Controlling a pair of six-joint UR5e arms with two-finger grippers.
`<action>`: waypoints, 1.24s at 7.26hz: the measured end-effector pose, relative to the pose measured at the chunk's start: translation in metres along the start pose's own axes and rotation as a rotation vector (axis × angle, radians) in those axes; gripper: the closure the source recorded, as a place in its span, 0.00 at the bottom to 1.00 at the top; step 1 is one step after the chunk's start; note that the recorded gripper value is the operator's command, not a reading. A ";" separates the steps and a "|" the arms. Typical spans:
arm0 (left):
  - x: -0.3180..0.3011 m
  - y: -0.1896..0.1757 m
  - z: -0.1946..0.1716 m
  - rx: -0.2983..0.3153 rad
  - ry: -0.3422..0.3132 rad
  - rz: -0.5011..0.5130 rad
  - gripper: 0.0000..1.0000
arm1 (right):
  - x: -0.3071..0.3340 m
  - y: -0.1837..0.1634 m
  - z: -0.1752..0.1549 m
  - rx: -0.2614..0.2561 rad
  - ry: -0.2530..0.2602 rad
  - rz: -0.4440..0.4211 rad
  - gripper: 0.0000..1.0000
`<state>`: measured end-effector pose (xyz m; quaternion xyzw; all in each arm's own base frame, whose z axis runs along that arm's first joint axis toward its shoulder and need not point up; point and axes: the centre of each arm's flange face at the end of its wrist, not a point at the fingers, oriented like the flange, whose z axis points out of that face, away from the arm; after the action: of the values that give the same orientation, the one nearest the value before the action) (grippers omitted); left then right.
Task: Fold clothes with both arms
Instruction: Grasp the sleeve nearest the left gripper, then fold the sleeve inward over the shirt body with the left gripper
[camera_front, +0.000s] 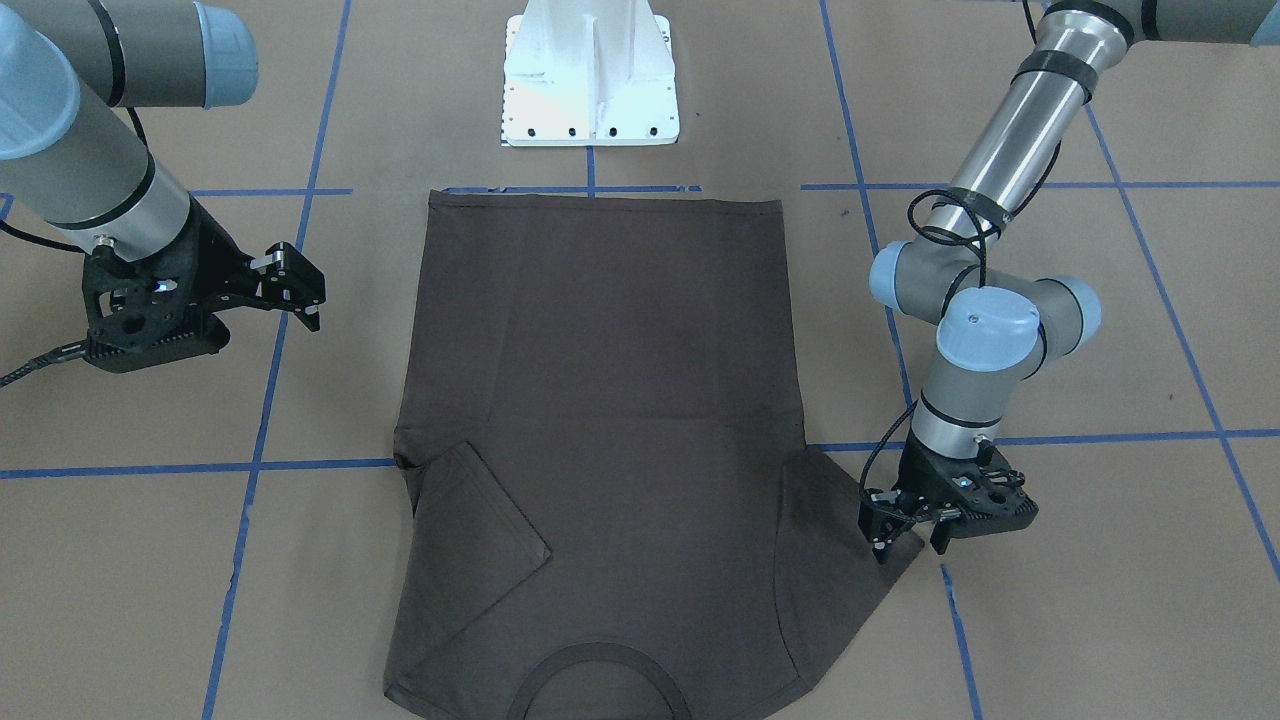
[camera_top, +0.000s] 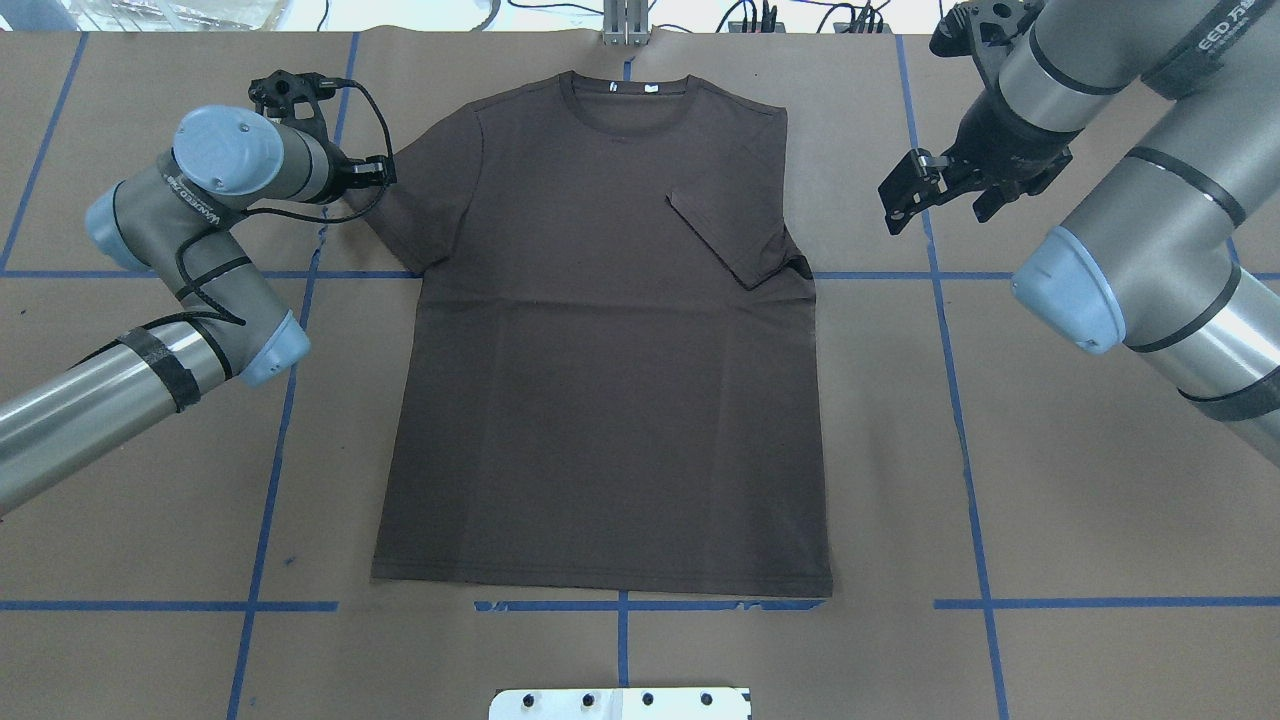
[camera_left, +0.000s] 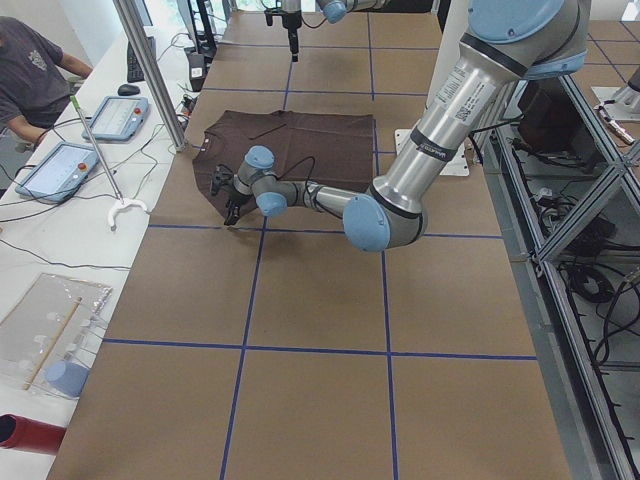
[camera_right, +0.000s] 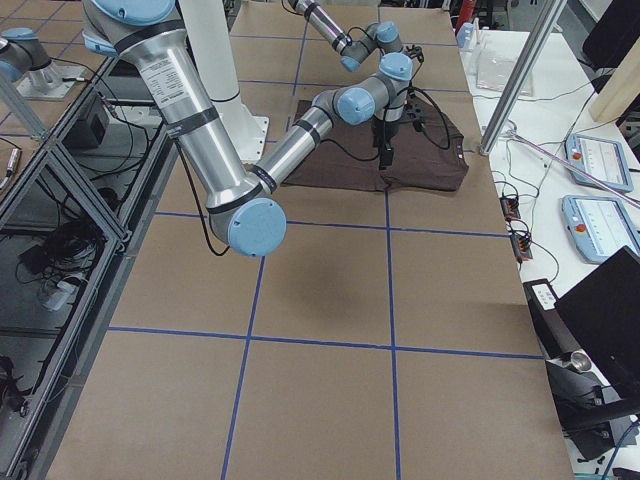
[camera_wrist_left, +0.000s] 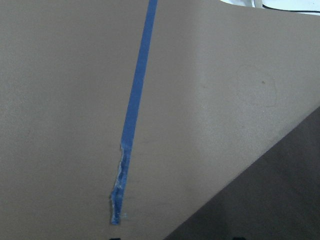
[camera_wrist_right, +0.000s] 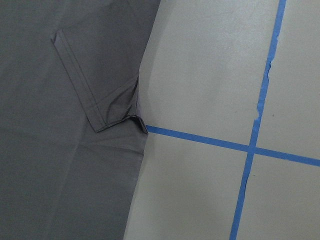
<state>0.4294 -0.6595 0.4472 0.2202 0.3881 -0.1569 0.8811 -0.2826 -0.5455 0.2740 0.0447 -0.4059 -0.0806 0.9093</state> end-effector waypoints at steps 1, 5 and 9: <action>0.000 0.000 0.000 0.000 -0.001 0.000 0.60 | 0.000 0.000 0.000 0.000 0.000 0.000 0.00; 0.006 -0.002 -0.005 0.000 0.008 0.001 1.00 | 0.000 0.000 0.000 0.000 0.000 0.001 0.00; 0.089 -0.032 -0.056 -0.012 0.017 -0.024 1.00 | 0.002 0.000 -0.001 0.000 0.000 -0.003 0.00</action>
<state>0.4381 -0.6676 0.3377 0.2115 0.3990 -0.1630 0.8772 -0.2809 -0.5456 0.2749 0.0454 -0.4060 -0.0820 0.9091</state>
